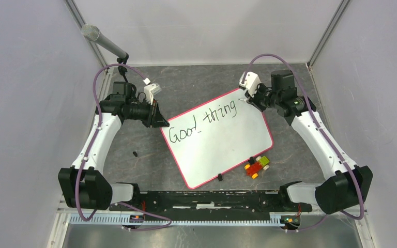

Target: Write a sentence on the whiteboard

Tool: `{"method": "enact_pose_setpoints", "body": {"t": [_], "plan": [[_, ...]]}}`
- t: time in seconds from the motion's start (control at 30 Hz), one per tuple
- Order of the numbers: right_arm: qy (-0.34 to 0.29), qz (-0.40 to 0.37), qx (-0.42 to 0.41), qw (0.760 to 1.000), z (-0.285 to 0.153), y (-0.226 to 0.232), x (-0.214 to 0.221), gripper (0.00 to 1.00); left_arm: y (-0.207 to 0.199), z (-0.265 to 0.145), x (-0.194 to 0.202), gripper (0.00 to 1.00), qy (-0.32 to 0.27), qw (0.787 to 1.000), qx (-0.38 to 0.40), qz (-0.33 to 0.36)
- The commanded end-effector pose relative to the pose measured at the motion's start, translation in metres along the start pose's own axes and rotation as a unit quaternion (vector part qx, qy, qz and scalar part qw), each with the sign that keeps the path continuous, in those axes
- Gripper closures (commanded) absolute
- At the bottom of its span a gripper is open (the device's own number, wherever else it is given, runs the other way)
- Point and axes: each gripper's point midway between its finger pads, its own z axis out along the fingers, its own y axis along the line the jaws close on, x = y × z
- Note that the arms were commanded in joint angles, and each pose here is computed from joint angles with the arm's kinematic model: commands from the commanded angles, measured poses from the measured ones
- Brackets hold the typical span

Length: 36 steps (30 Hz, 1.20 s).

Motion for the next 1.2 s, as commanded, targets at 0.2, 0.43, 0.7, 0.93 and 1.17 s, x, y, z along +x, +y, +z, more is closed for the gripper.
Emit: {"method": "enact_pose_setpoints", "body": {"t": [0.2, 0.43, 0.7, 0.93, 1.17], "plan": [[-0.033, -0.017, -0.009, 0.999, 0.001, 0.0, -0.025, 1.0, 0.012, 0.006, 0.004, 0.98, 0.011, 1.0, -0.021, 0.016], [-0.021, -0.024, -0.029, 0.999, 0.001, 0.017, -0.012, 1.0, 0.012, 0.006, 0.004, 0.98, 0.011, 1.0, -0.021, 0.016], [0.005, -0.036, -0.021, 0.999, -0.004, 0.023, 0.009, 1.0, 0.011, 0.006, 0.002, 0.98, 0.011, 1.0, -0.021, 0.017], [0.02, -0.03, 0.006, 0.999, -0.01, 0.008, 0.02, 1.0, 0.01, 0.008, 0.003, 0.98, 0.013, 1.0, -0.021, 0.018], [0.034, -0.029, -0.002, 0.999, -0.01, 0.012, 0.034, 1.0, 0.009, 0.009, 0.003, 0.98, 0.016, 1.0, -0.019, 0.018]]}}
